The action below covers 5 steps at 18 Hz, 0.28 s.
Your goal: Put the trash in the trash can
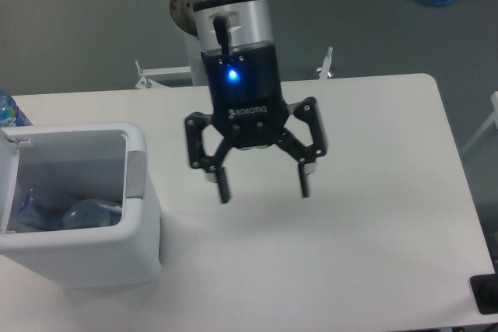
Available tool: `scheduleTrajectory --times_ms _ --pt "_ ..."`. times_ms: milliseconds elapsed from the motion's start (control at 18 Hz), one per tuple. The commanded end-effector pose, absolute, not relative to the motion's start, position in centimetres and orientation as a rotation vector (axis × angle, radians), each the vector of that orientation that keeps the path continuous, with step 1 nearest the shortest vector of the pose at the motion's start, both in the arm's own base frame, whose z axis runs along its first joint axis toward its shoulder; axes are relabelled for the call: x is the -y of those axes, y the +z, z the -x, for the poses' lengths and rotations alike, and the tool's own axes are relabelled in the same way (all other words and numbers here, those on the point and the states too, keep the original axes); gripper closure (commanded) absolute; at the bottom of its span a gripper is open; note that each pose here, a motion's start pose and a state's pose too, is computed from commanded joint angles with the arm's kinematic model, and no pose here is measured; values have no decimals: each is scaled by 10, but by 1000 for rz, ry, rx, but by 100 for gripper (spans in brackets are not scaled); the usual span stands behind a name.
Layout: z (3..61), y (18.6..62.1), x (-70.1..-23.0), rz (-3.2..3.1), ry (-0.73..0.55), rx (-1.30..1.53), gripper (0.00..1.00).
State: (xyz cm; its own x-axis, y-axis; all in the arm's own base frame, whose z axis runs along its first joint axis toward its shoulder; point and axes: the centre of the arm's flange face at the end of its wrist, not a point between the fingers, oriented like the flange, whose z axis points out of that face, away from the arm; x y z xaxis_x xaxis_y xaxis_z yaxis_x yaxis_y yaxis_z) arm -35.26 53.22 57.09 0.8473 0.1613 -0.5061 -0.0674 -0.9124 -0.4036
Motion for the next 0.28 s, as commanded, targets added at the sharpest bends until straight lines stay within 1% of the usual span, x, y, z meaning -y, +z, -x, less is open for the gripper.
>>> scheduleTrajectory --times_ms 111,278 --pt "353 567 -527 2641 784 13 0" --pt "357 568 -518 2644 792 25 0"
